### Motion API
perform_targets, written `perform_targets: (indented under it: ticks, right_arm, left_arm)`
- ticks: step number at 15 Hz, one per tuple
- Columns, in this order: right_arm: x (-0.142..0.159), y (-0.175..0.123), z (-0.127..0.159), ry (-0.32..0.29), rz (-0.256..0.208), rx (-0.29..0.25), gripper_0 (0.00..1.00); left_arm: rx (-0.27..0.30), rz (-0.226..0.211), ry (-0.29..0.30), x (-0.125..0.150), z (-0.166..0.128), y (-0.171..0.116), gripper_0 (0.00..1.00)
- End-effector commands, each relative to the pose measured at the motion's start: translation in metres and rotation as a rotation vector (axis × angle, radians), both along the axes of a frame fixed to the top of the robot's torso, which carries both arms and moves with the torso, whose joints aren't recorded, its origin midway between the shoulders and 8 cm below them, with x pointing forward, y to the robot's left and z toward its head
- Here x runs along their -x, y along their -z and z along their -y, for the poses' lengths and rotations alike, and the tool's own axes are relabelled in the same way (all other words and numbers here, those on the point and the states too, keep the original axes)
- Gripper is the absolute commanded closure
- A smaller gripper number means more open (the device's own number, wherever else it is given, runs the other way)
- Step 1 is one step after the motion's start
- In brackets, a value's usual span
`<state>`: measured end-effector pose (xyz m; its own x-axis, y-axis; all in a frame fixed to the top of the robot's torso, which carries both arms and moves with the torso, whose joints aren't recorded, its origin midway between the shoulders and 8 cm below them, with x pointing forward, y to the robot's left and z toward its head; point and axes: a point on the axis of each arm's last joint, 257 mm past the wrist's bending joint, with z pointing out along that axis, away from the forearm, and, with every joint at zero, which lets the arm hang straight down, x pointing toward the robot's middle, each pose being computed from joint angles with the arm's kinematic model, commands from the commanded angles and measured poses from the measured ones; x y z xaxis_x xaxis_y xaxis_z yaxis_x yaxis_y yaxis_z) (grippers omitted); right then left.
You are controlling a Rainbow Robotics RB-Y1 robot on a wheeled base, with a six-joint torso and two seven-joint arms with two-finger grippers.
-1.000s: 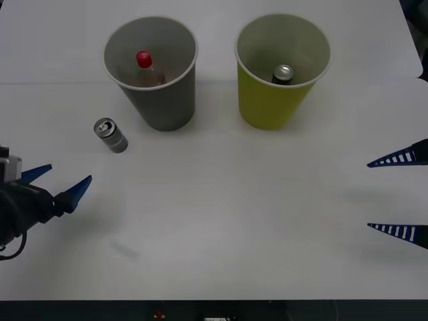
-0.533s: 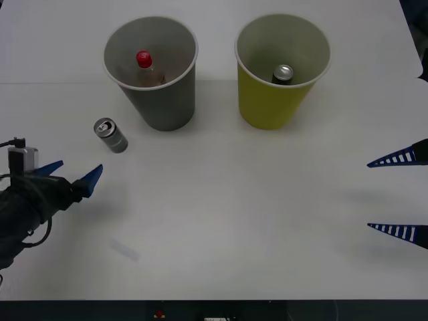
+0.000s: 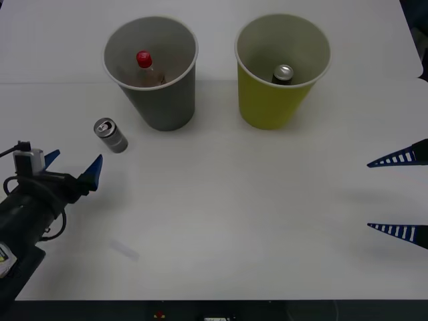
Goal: Put the can into the green bin and the plastic bottle into the gray bin
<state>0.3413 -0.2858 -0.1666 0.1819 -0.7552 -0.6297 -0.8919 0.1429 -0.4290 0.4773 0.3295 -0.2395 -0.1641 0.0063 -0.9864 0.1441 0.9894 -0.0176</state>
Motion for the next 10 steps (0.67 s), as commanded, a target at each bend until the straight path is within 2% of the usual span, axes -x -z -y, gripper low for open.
perform_targets:
  ticks: [1,10]
  right_arm:
    - [0.0,0.0,0.0,0.0,0.0,0.0,0.0]
    - [0.0,0.0,0.0,0.0,0.0,0.0,0.0]
  left_arm:
    - [-0.005,0.028,-0.005,-0.009,0.003,0.001,0.0]
    - [-0.011,0.069,-0.015,-0.056,0.031,0.016,0.0]
